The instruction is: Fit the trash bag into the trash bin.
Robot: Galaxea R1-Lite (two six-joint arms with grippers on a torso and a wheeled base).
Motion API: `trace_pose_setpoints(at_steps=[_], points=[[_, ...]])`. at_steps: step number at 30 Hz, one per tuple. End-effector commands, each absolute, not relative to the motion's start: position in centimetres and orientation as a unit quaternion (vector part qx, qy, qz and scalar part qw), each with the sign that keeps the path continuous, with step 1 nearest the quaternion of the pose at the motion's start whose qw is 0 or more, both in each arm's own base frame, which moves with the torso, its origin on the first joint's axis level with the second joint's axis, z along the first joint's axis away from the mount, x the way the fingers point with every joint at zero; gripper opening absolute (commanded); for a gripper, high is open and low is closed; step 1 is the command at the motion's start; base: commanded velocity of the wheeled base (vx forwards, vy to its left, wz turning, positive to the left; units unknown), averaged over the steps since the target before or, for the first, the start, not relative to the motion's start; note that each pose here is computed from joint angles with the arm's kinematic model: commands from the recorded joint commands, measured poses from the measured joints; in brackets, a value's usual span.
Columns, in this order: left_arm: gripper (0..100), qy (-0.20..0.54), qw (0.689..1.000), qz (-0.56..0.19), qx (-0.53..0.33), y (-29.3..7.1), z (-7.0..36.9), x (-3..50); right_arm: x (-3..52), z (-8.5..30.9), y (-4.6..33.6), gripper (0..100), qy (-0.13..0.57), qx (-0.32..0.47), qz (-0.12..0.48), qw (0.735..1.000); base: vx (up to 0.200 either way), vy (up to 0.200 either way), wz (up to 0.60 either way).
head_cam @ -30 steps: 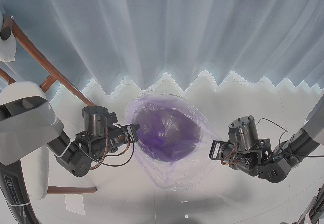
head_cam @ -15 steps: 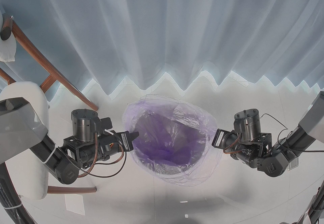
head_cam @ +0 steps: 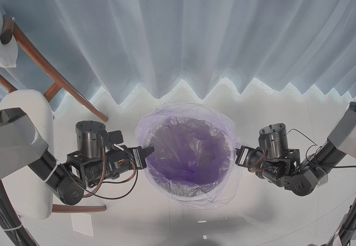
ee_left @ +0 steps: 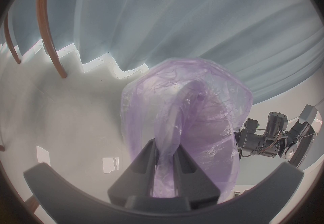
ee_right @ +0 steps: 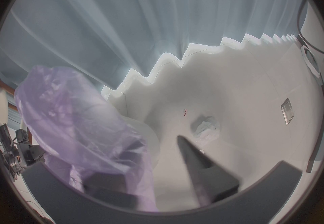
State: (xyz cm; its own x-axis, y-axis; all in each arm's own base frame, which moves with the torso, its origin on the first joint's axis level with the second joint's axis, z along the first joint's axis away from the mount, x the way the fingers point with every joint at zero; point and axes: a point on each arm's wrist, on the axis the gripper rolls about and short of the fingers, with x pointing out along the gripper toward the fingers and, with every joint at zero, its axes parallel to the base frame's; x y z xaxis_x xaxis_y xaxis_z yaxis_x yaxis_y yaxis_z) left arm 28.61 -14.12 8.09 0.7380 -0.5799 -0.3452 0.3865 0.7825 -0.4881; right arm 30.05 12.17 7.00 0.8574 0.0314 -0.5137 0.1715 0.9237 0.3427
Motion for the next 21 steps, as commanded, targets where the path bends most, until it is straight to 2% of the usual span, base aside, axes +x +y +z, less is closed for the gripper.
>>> trace_pose_setpoints(at_steps=[1, 10, 11, 15, 19, 21], points=[[0, 0.248, 0.911, -0.266, -0.197, -14.0, 8.1, 28.6, 29.4, 8.2, 11.9, 100, 0.255, 0.206, -0.023, 0.944, 0.000, 0.000, 0.00], [0, 0.248, 0.911, -0.267, -0.196, -14.1, 8.0, 28.8, 26.4, 9.3, 11.0, 100, 0.225, 0.220, 0.059, 0.947, 0.000, 0.000, 0.00], [0, 0.249, 0.910, -0.268, -0.196, -14.2, 8.0, 28.7, 25.8, 9.2, 10.7, 100, 0.216, 0.214, 0.084, 0.949, 0.000, 0.000, 0.00], [0, 0.248, 0.909, -0.271, -0.194, -14.4, 8.0, 28.7, 25.0, 8.7, 10.1, 100, 0.214, 0.178, 0.122, 0.953, 0.000, 0.000, 0.00], [0, 0.247, 0.910, -0.272, -0.194, -14.5, 8.0, 28.7, 25.0, 8.1, 9.3, 100, 0.225, 0.151, 0.113, 0.956, 0.000, 0.000, 0.00], [0, 0.247, 0.910, -0.272, -0.194, -14.4, 8.1, 28.7, 25.0, 7.3, 8.5, 100, 0.248, 0.129, 0.090, 0.956, 0.000, 0.000, 0.00]])
